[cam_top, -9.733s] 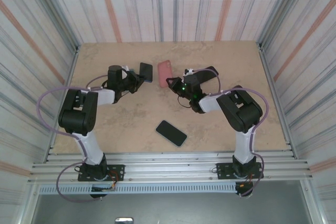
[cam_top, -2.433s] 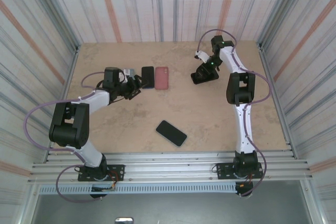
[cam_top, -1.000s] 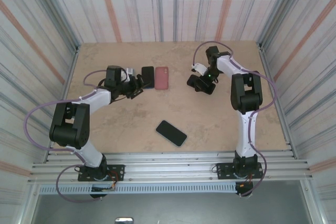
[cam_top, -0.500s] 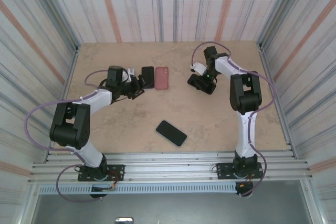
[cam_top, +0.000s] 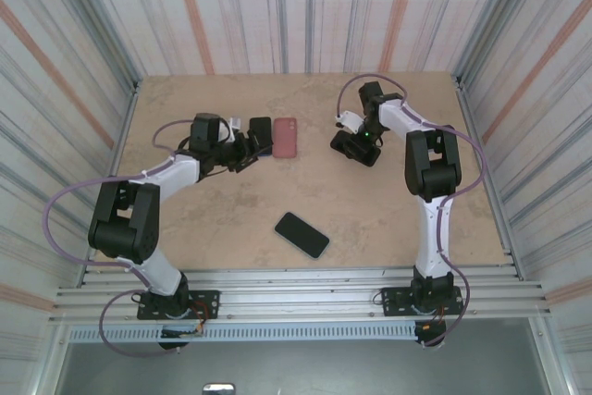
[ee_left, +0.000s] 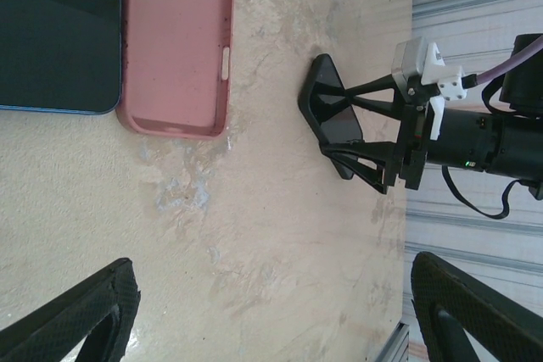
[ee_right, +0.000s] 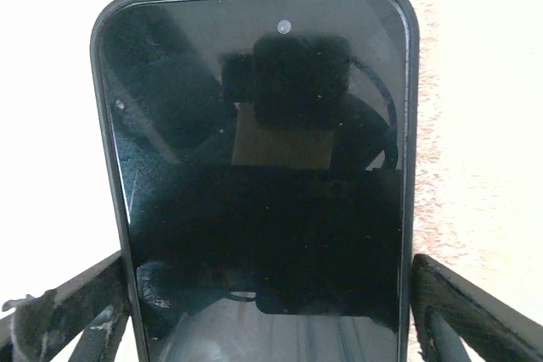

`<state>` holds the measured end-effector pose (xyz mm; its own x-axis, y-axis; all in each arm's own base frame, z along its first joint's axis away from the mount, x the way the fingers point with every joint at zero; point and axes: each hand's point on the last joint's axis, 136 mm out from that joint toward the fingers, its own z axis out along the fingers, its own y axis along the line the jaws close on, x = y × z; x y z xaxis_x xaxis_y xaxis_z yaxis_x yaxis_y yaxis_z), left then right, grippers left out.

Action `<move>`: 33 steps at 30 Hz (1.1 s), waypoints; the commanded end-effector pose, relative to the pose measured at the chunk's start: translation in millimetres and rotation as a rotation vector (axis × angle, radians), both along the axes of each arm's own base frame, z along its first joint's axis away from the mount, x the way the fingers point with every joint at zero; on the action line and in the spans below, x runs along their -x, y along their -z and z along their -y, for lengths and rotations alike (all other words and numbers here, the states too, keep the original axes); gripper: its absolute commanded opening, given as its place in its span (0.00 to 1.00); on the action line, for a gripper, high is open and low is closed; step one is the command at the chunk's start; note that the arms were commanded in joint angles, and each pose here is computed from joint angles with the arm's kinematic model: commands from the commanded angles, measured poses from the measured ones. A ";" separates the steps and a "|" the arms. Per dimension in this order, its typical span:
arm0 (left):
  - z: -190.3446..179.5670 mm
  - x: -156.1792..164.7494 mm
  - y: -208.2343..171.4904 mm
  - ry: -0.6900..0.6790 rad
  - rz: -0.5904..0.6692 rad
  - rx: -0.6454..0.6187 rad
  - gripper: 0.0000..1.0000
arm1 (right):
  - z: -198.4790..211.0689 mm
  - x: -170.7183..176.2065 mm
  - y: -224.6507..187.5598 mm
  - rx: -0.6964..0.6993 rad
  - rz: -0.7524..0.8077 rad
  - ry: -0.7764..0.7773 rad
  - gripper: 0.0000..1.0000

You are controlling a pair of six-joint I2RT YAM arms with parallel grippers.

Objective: Take the phone out of the phone case

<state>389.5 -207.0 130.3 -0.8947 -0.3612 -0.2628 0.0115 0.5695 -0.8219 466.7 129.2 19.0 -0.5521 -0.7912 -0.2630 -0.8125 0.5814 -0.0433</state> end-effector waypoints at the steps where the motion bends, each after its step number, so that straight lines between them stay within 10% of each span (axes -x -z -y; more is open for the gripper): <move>1: 5.6 -5.1 -8.0 0.011 0.025 -0.006 0.86 | 25.6 28.8 36.7 0.150 -0.113 -0.010 0.77; 33: 78.9 -20.0 -35.2 0.048 0.125 0.008 0.83 | -32.5 16.6 -95.1 -0.526 0.046 0.211 0.56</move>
